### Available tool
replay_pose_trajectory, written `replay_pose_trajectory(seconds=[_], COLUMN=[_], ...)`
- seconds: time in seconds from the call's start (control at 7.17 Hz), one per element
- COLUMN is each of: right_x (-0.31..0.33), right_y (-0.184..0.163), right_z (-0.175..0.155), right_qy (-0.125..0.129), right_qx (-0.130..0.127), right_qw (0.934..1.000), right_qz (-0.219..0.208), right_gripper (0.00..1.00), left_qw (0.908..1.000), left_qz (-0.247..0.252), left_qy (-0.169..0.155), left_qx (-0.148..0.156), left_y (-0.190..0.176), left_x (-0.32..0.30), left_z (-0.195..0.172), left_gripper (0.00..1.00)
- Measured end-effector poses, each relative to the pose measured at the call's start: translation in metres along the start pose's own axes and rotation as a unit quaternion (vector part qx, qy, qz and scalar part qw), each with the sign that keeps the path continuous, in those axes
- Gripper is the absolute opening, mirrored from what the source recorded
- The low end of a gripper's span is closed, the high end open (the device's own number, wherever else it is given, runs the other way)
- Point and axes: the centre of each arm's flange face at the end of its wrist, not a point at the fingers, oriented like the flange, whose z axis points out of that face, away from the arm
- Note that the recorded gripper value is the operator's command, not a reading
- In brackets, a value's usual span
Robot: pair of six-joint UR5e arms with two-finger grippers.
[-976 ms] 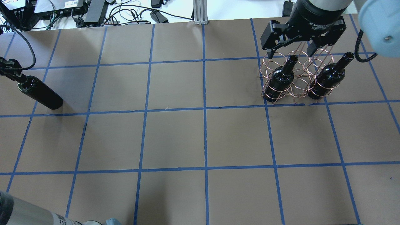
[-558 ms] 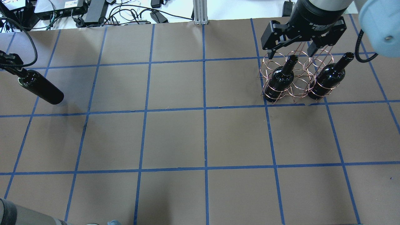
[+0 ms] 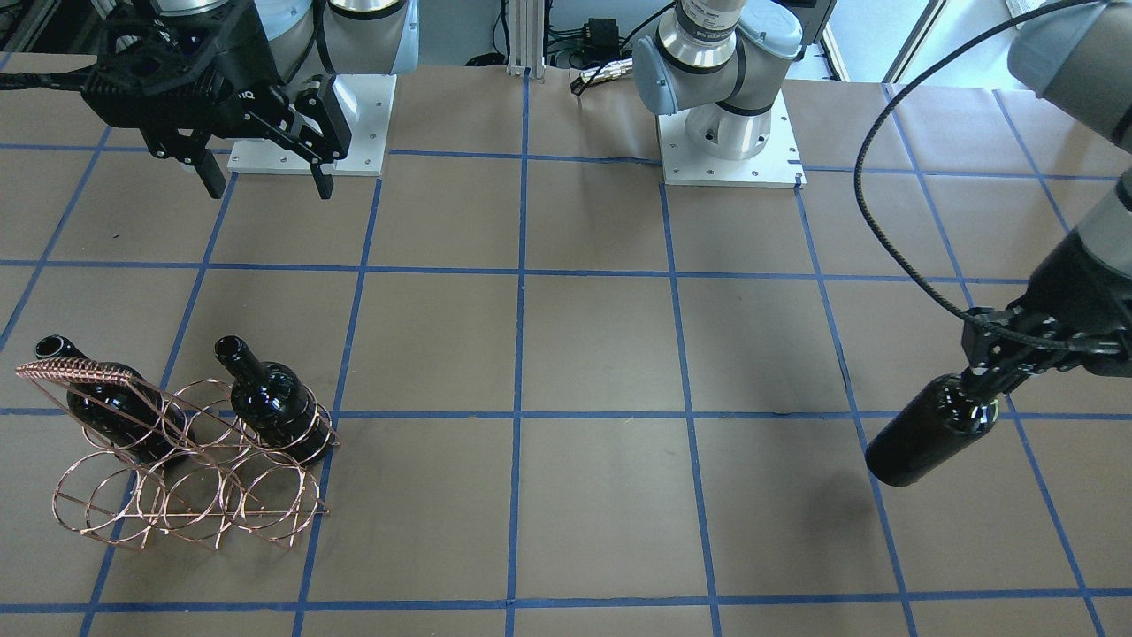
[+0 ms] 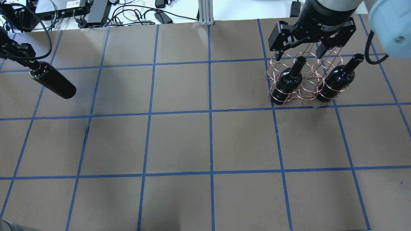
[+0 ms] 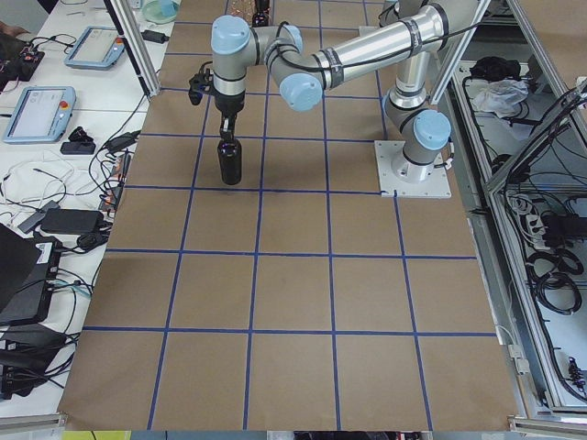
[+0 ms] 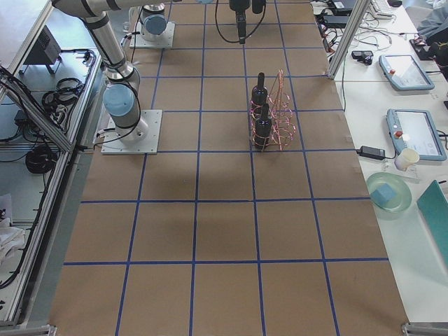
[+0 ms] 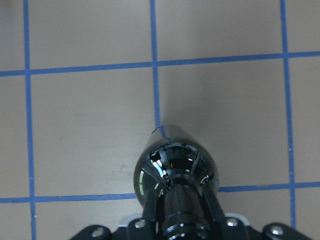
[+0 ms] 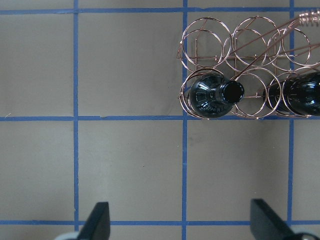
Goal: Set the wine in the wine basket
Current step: 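Lift the bottle with the left gripper and carry it toward the table center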
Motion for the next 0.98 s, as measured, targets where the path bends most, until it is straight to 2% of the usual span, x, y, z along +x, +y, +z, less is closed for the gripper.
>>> replay_pose_trajectory(seconds=[0.42,0.7,0.98], right_x=[0.0,0.0,0.0], right_y=[0.0,0.0,0.0], right_z=[0.0,0.0,0.0], right_qy=[-0.001,-0.001,-0.001], right_qx=[0.001,0.001,0.002], right_qw=[1.0,1.0,1.0], right_qz=[0.001,0.001,0.0], right_gripper=[1.0,1.0,1.0], left_qw=[0.9984,0.9969,0.9962], left_qz=[-0.053,-0.073,-0.079], left_qy=[0.021,0.027,0.027], left_qx=[0.0,-0.014,-0.027], left_y=[0.004,0.035,0.075], left_x=[0.137,0.212,0.243], left_z=[-0.003,0.006,0.009], left_gripper=[0.0,0.0,0.0])
